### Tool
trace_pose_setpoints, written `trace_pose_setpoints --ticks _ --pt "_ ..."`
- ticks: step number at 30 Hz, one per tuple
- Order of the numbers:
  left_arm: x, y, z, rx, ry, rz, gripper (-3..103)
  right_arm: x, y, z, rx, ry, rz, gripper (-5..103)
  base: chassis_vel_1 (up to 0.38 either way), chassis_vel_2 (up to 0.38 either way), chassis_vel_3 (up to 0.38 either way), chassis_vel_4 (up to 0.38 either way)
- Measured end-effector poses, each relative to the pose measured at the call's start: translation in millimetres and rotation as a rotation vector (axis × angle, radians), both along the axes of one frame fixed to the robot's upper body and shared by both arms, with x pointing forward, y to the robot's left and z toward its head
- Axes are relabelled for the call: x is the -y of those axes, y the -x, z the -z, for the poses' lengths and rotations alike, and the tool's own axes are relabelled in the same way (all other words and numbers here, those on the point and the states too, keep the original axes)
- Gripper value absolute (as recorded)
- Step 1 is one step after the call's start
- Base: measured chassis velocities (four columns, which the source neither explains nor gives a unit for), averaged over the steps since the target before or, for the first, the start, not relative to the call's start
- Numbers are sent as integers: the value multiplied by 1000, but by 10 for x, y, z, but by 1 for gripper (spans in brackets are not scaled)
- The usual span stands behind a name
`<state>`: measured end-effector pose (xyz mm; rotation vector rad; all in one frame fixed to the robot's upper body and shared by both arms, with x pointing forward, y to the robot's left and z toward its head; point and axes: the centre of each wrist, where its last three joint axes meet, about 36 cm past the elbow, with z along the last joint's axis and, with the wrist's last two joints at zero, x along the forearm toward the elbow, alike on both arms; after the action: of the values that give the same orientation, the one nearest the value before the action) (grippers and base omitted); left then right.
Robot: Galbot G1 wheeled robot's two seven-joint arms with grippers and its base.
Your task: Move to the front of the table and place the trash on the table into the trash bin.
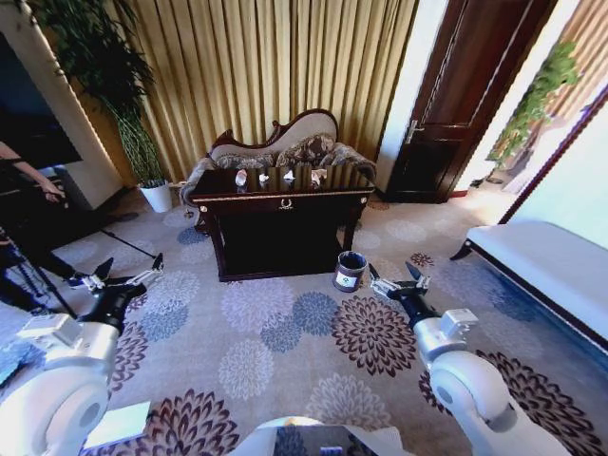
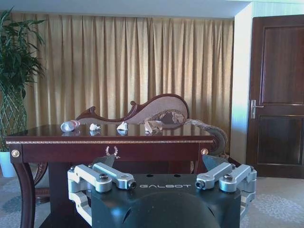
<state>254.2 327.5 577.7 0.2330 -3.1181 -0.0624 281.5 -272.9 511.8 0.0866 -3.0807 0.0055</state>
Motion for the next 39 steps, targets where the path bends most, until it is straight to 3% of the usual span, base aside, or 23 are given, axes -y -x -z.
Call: trace_pose_setpoints --ticks 39 --pt "0 0 0 0 0 0 100 0 1 0 0 0 0 100 0 0 0 0"
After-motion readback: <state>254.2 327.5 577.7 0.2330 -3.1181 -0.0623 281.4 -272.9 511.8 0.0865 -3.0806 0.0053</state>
